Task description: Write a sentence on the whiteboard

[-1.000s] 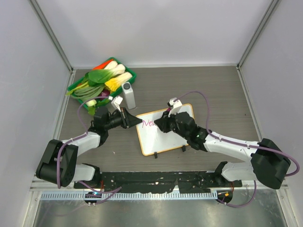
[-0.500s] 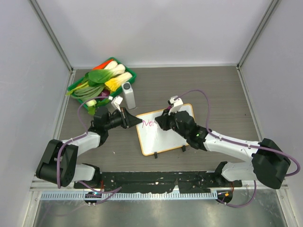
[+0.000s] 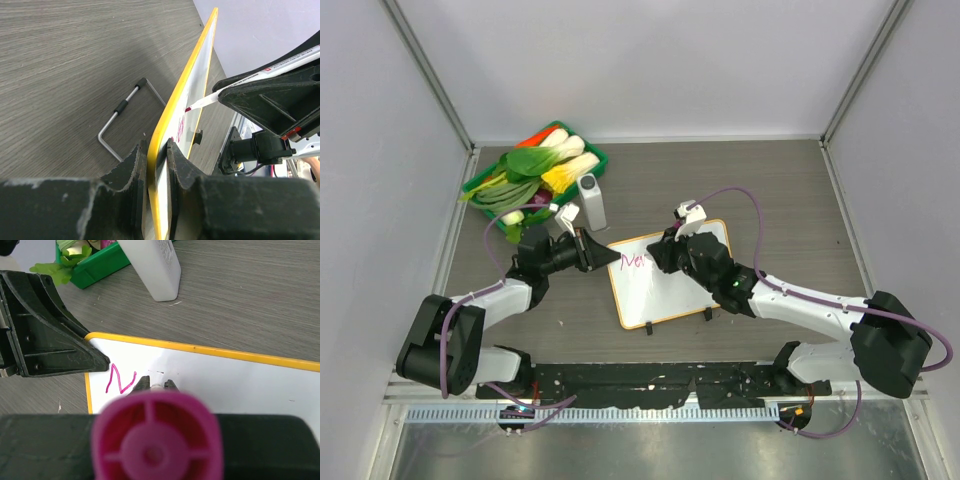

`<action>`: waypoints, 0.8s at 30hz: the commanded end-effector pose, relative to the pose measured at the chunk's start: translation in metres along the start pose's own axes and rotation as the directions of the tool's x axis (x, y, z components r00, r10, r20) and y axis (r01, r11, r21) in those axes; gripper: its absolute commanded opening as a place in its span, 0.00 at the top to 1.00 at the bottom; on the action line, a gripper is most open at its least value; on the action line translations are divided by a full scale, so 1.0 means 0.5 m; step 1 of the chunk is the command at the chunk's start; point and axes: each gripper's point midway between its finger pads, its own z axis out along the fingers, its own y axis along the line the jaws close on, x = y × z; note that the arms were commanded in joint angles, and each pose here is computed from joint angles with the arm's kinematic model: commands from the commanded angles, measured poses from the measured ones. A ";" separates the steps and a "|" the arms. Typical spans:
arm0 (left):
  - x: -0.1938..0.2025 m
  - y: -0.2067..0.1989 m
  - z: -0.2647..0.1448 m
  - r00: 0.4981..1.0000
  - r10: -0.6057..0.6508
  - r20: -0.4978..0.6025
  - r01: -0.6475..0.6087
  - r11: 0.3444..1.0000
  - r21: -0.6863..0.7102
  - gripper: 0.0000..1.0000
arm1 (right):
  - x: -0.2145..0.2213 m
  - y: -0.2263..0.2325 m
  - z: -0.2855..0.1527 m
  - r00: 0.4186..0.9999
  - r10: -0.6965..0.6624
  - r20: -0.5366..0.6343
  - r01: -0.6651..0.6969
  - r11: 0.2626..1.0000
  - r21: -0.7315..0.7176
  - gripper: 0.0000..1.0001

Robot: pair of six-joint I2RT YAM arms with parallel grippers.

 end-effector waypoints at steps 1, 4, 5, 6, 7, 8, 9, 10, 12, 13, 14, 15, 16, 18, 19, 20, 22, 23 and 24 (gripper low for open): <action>0.011 0.022 0.002 0.999 0.048 -0.018 -0.048 0.998 -0.039 1.00 | 0.022 -0.027 -0.010 0.999 -0.022 -0.034 0.023 0.999 0.044 0.99; 0.010 0.023 0.002 0.999 0.048 -0.017 -0.048 0.998 -0.041 1.00 | 0.036 -0.033 -0.016 0.999 -0.021 -0.049 0.024 0.999 0.047 0.99; 0.011 0.022 0.003 0.999 0.050 -0.019 -0.050 0.998 -0.039 1.00 | 0.038 -0.034 -0.018 0.999 -0.017 -0.050 0.019 0.999 0.047 0.99; 0.011 0.023 0.003 0.999 0.049 -0.020 -0.049 0.998 -0.040 1.00 | 0.039 -0.034 -0.019 0.999 -0.017 -0.050 0.019 0.999 0.047 0.99; 0.011 0.023 0.002 0.999 0.047 -0.019 -0.047 0.998 -0.041 1.00 | 0.041 -0.035 -0.020 0.998 -0.014 -0.054 0.017 0.999 0.046 0.99; 0.011 0.022 0.002 0.999 0.047 -0.019 -0.047 0.998 -0.039 1.00 | 0.044 -0.036 -0.022 0.998 -0.010 -0.055 0.013 0.999 0.046 0.99; 0.010 0.023 0.002 0.999 0.048 -0.018 -0.048 0.998 -0.040 1.00 | 0.047 -0.035 -0.022 0.998 -0.007 -0.059 0.010 0.999 0.043 0.99; 0.009 0.021 0.002 0.999 0.050 -0.016 -0.050 0.998 -0.039 1.00 | 0.052 -0.035 -0.023 0.998 -0.005 -0.063 0.008 0.999 0.040 0.99; 0.010 0.023 0.001 0.999 0.049 -0.017 -0.050 0.998 -0.041 1.00 | 0.058 -0.039 -0.025 0.998 -0.003 -0.069 0.006 0.999 0.044 0.99; 0.011 0.023 0.002 0.999 0.048 -0.018 -0.049 0.998 -0.042 1.00 | 0.062 -0.041 -0.026 0.997 0.001 -0.074 0.003 0.999 0.049 0.99; 0.009 0.022 0.002 0.999 0.050 -0.016 -0.051 0.998 -0.041 1.00 | 0.065 -0.043 -0.027 0.997 0.002 -0.076 0.002 0.999 0.051 0.99; 0.011 0.021 0.002 0.999 0.050 -0.019 -0.050 0.998 -0.039 1.00 | 0.072 -0.046 -0.028 0.997 0.003 -0.078 0.002 0.999 0.053 0.99; 0.008 0.021 0.002 0.999 0.051 -0.016 -0.052 0.998 -0.039 1.00 | 0.075 -0.050 -0.028 0.997 0.005 -0.080 0.000 0.998 0.059 0.99; 0.009 0.022 0.002 0.999 0.050 -0.016 -0.051 0.998 -0.041 1.00 | 0.075 -0.053 -0.027 0.997 0.005 -0.079 0.000 0.998 0.068 0.99; 0.009 0.021 0.001 0.999 0.051 -0.016 -0.052 0.998 -0.039 1.00 | 0.071 -0.053 -0.027 0.997 0.006 -0.073 -0.001 0.997 0.071 0.99; 0.010 0.021 0.002 0.999 0.051 -0.017 -0.051 0.998 -0.040 1.00 | 0.065 -0.054 -0.027 0.998 0.005 -0.063 0.000 0.997 0.078 0.99; 0.009 0.021 0.001 0.999 0.051 -0.016 -0.052 0.998 -0.039 1.00 | 0.049 -0.052 -0.026 0.999 0.002 -0.042 0.001 0.997 0.081 0.99; 0.009 0.021 0.001 0.999 0.050 -0.017 -0.051 0.998 -0.039 1.00 | 0.037 -0.047 -0.024 1.000 -0.001 -0.030 0.003 0.997 0.079 0.99; 0.010 0.020 0.001 0.999 0.052 -0.016 -0.052 0.998 -0.039 1.00 | 0.033 -0.050 -0.023 1.000 -0.006 -0.025 0.008 0.996 0.088 0.99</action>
